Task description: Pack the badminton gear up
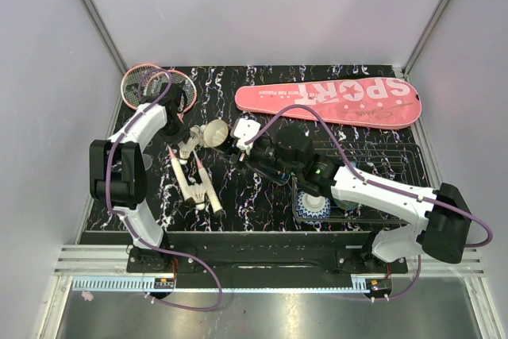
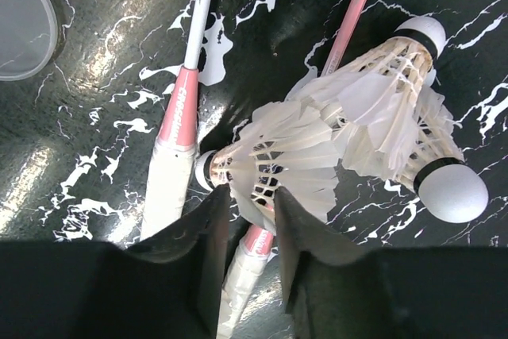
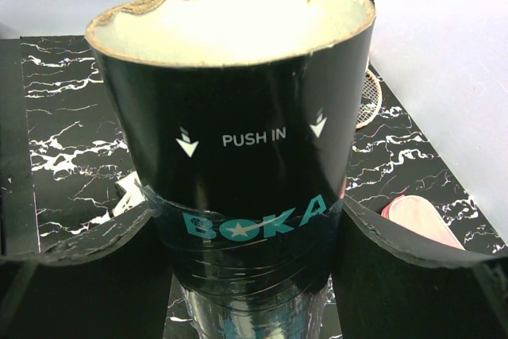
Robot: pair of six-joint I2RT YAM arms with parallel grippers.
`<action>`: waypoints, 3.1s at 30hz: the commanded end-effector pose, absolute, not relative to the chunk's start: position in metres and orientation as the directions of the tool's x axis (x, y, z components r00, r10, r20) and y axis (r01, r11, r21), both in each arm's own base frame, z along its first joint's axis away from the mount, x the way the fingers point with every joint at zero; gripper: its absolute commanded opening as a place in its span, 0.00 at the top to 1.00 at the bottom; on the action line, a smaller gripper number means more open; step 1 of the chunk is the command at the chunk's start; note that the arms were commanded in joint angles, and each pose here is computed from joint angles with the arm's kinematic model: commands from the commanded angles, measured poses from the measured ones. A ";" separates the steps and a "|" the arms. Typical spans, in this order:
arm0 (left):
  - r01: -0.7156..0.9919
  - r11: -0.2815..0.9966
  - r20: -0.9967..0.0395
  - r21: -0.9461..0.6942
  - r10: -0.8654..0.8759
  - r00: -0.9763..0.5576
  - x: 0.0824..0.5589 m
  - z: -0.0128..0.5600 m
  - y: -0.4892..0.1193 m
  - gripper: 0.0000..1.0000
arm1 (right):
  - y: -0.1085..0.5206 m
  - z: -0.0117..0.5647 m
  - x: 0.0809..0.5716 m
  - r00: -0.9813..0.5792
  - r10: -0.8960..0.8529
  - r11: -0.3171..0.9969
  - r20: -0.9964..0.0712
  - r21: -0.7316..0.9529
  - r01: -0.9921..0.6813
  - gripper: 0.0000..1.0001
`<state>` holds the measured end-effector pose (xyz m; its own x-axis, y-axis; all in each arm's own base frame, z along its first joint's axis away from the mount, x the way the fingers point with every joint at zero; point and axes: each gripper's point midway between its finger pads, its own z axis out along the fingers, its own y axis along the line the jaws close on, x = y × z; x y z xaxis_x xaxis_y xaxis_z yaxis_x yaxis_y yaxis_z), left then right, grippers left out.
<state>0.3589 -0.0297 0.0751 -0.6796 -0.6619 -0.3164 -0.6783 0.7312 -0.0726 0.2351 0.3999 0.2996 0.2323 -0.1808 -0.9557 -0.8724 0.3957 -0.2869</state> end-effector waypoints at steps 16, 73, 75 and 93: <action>0.097 0.810 -0.747 -0.579 -0.478 -0.462 0.261 0.334 -0.091 1.00 | 0.409 0.314 0.240 0.276 -0.143 0.389 -0.951 -0.310 -0.868 0.63; 0.546 0.698 -0.778 -0.464 -0.026 -0.628 0.202 0.322 -0.163 0.31 | 0.412 0.319 0.199 0.382 -0.038 0.207 -0.923 -0.381 -0.901 0.64; 0.551 0.694 -0.769 -0.464 -0.007 -0.639 0.202 0.317 -0.174 0.27 | 0.413 0.320 0.199 0.384 -0.037 0.204 -0.923 -0.383 -0.901 0.64; 0.460 0.808 -0.866 -0.368 -0.117 -0.487 0.206 0.356 -0.153 0.01 | 0.411 0.318 0.207 0.393 -0.071 0.231 -0.917 -0.399 -0.888 0.64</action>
